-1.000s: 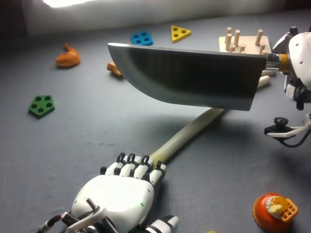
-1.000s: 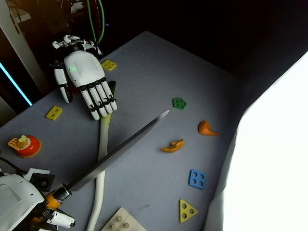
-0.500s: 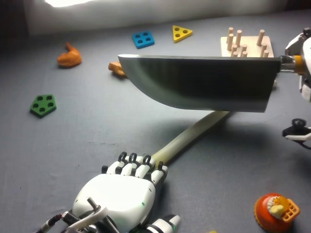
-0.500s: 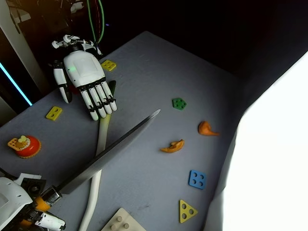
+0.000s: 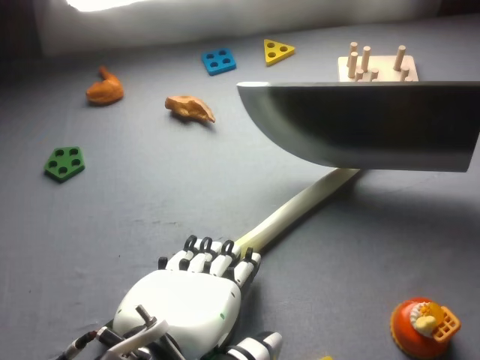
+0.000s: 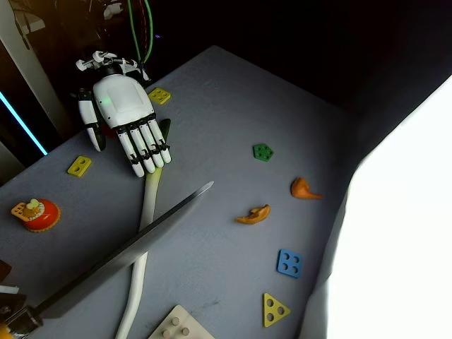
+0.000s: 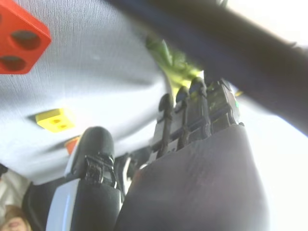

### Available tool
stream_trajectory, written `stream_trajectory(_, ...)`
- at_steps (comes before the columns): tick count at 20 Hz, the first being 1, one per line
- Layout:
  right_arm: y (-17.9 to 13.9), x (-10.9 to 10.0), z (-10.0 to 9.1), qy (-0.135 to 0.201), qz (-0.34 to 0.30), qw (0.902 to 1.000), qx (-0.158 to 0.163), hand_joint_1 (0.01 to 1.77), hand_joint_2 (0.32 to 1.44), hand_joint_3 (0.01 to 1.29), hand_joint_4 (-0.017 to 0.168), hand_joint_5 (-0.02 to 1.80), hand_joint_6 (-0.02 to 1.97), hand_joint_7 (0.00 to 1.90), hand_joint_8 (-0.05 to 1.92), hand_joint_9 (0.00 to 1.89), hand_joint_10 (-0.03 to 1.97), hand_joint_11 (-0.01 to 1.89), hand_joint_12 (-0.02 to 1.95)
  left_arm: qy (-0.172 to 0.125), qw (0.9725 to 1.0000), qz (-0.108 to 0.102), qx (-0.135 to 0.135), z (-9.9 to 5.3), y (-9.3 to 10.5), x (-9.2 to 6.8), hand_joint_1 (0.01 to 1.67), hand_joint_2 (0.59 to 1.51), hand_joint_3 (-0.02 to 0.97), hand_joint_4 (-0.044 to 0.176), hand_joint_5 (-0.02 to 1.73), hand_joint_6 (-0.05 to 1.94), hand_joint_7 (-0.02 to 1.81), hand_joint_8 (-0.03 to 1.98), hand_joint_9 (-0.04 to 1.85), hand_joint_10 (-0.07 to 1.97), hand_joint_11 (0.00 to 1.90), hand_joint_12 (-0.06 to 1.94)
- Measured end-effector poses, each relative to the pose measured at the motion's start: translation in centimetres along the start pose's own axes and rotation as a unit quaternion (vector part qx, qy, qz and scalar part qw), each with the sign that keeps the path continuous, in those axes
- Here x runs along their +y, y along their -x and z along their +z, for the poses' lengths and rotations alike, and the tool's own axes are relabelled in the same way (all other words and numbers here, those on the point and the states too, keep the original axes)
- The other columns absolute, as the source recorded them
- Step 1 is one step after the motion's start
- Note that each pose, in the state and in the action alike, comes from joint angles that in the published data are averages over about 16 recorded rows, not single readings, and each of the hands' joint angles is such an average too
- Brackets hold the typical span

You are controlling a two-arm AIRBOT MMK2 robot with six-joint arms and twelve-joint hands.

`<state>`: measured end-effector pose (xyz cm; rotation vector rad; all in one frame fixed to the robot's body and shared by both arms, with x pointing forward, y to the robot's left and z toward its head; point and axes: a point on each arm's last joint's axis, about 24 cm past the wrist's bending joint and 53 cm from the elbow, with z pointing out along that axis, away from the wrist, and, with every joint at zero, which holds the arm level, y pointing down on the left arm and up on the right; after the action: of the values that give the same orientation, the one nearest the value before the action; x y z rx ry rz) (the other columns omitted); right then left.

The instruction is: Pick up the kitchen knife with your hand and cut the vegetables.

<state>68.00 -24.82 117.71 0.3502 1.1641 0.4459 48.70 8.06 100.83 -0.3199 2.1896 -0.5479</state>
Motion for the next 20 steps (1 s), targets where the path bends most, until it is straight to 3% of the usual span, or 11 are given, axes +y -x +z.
stream_trajectory(10,0.7,-0.4,2.1,-0.015,0.017,0.9997,0.001,1.57,0.63,0.95,0.165,1.29,1.91,1.52,1.75,1.56,1.78,1.58,1.78,0.001,1.0000,-0.001,0.001,0.0,0.0,0.0,0.21,1.406,0.017,0.003,0.09,0.02,0.03,-0.02,0.04,-0.01,0.02,0.07)
stream_trajectory(20,2.2,1.7,6.1,0.070,0.044,0.9963,-0.022,1.57,0.63,0.95,0.165,1.29,1.91,1.52,1.75,1.56,1.78,1.58,1.78,0.001,1.0000,-0.002,0.002,0.0,0.0,0.0,0.22,1.402,0.016,0.002,0.09,0.02,0.04,-0.02,0.04,-0.01,0.02,0.06)
